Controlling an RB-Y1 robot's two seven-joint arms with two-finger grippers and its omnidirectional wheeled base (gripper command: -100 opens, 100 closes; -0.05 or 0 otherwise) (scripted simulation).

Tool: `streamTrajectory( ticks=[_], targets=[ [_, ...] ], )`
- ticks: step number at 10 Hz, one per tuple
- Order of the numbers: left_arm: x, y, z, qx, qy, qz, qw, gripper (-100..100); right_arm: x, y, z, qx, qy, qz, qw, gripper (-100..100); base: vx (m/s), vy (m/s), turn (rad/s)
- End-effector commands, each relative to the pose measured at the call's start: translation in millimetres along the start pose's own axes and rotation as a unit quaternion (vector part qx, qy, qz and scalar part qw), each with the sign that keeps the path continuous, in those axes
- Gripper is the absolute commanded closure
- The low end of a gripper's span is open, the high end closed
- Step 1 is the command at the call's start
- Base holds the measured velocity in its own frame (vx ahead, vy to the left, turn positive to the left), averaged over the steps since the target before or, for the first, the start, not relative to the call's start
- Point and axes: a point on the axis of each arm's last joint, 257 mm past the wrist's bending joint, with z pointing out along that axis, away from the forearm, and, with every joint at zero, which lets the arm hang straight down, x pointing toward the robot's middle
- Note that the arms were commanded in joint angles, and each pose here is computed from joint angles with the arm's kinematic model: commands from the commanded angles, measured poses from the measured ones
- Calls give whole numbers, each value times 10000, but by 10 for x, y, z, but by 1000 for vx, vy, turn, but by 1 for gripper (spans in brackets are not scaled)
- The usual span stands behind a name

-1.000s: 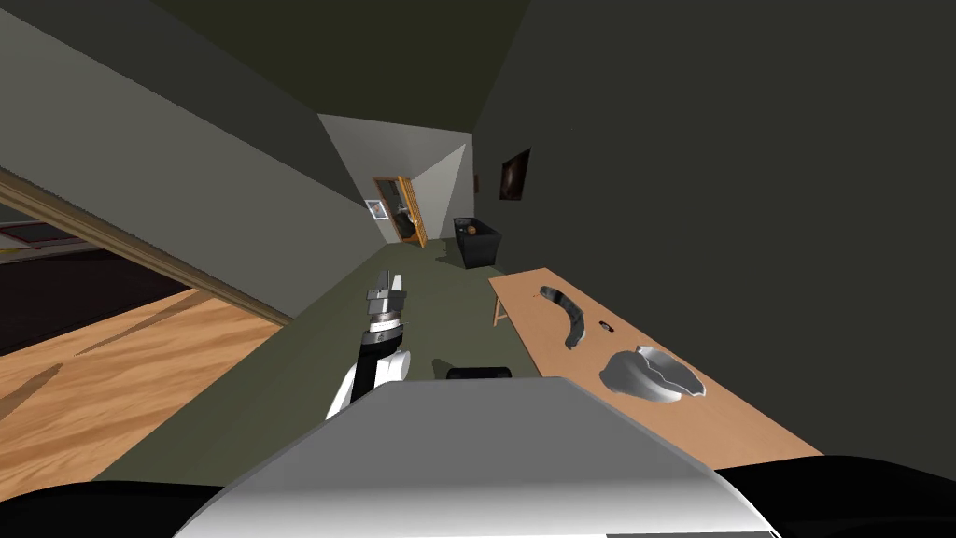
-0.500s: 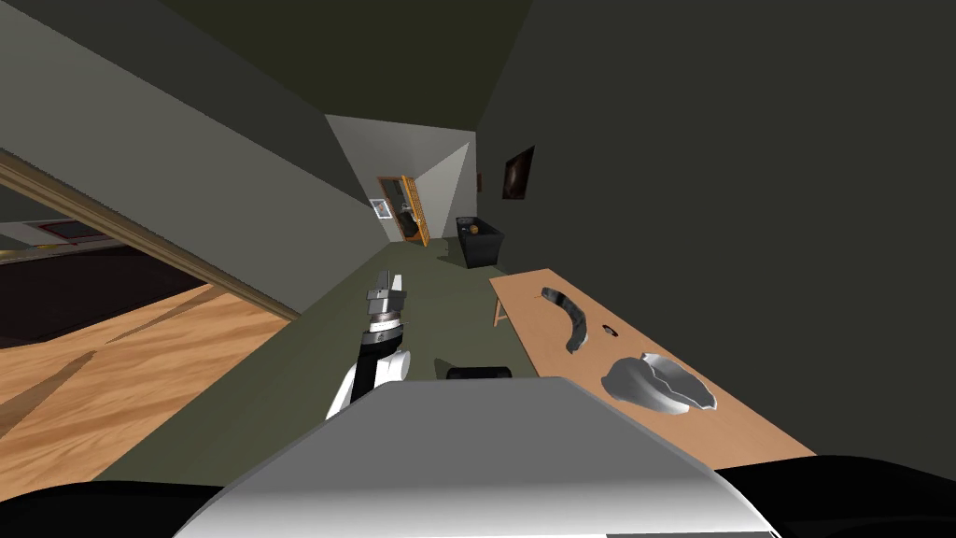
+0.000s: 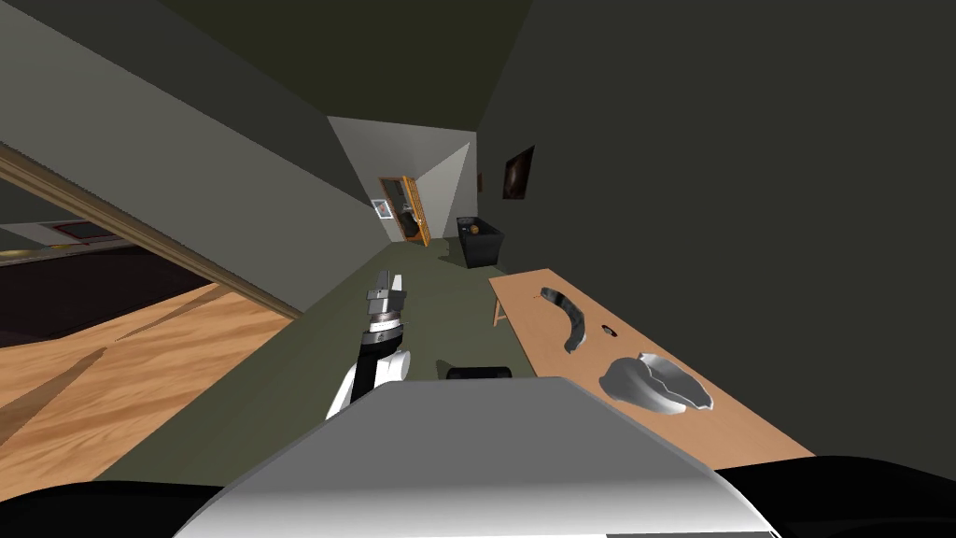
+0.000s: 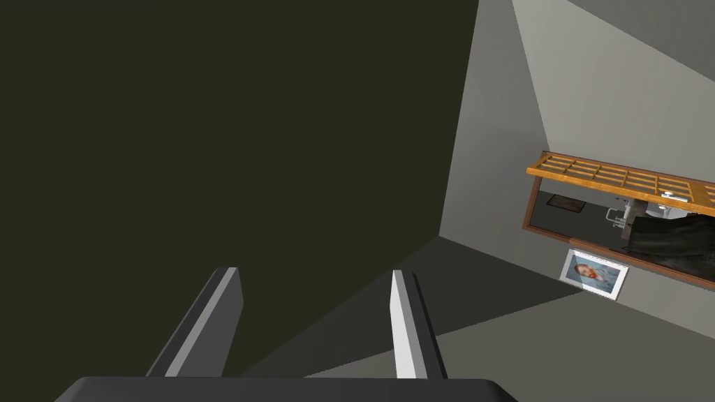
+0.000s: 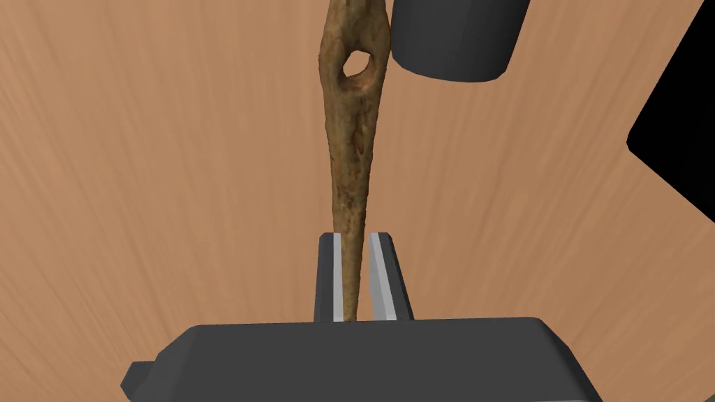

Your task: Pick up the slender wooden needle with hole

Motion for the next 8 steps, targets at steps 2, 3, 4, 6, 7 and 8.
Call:
streamTrajectory(
  ticks=[2,3,4,6,7,8],
  targets=[
    [0,0,0,0,0,0,10000,0,1,-20,-5,20,4,-2,10000,100,0,0,0],
    [0,0,0,0,0,0,10000,0,1,-20,-5,19,4,-2,10000,100,0,0,0],
    [0,0,0,0,0,0,10000,0,1,-20,-5,19,4,-2,10000,0,0,0,0],
    [0,0,0,0,0,0,10000,0,9,-134,-98,4,3,-47,10000,100,19,65,-58],
    [0,0,0,0,0,-1,10000,0,10,-184,-140,1,4,-67,10000,100,16,55,-31],
    [0,0,0,0,0,0,10000,0,18,-157,-110,3,1,-61,10000,100,6,22,-8]
  ],
)
